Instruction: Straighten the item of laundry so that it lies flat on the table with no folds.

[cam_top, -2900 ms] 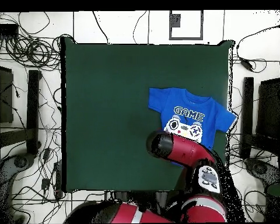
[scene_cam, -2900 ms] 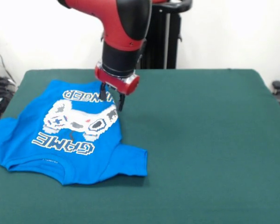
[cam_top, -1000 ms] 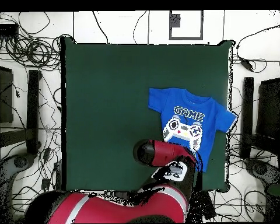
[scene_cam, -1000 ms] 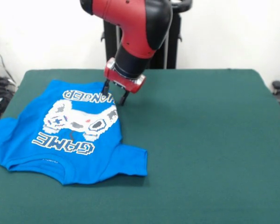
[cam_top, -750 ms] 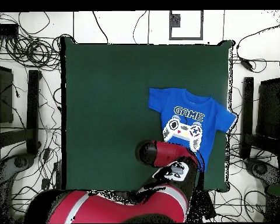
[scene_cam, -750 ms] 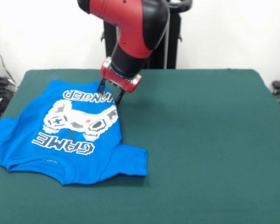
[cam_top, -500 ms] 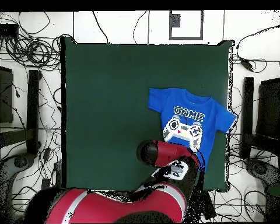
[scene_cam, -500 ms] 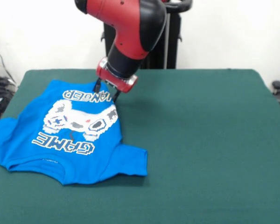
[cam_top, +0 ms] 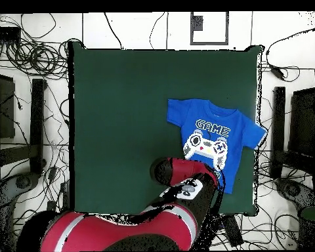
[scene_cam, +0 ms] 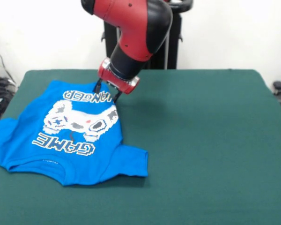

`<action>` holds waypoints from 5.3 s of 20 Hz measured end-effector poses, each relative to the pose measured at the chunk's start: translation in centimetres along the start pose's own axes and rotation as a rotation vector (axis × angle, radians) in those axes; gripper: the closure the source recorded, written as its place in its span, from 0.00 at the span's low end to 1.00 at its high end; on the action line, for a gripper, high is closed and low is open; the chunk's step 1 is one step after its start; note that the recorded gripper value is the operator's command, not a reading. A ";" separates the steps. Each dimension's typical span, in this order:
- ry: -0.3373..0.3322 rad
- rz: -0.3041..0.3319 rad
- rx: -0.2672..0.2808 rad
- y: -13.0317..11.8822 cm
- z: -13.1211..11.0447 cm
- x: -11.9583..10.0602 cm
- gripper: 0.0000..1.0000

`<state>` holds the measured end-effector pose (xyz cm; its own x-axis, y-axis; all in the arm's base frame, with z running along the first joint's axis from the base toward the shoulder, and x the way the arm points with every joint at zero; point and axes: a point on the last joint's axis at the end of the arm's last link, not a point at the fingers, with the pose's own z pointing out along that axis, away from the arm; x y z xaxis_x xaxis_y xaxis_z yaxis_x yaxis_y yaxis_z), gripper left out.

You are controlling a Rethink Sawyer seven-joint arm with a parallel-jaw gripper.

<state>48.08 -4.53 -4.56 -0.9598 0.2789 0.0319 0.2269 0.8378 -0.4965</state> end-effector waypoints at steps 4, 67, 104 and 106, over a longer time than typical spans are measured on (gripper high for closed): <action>0.000 -0.001 0.001 0.0 0.0 0.0 0.00; 0.200 0.352 -0.313 -5.3 1.6 -6.2 1.00; 0.509 0.393 -0.423 -9.0 1.1 -8.4 1.00; 0.513 0.398 -0.428 -9.3 1.2 -8.6 1.00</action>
<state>54.05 -15.32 -1.27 -0.6199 0.6914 0.3710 0.6826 0.7084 -0.1795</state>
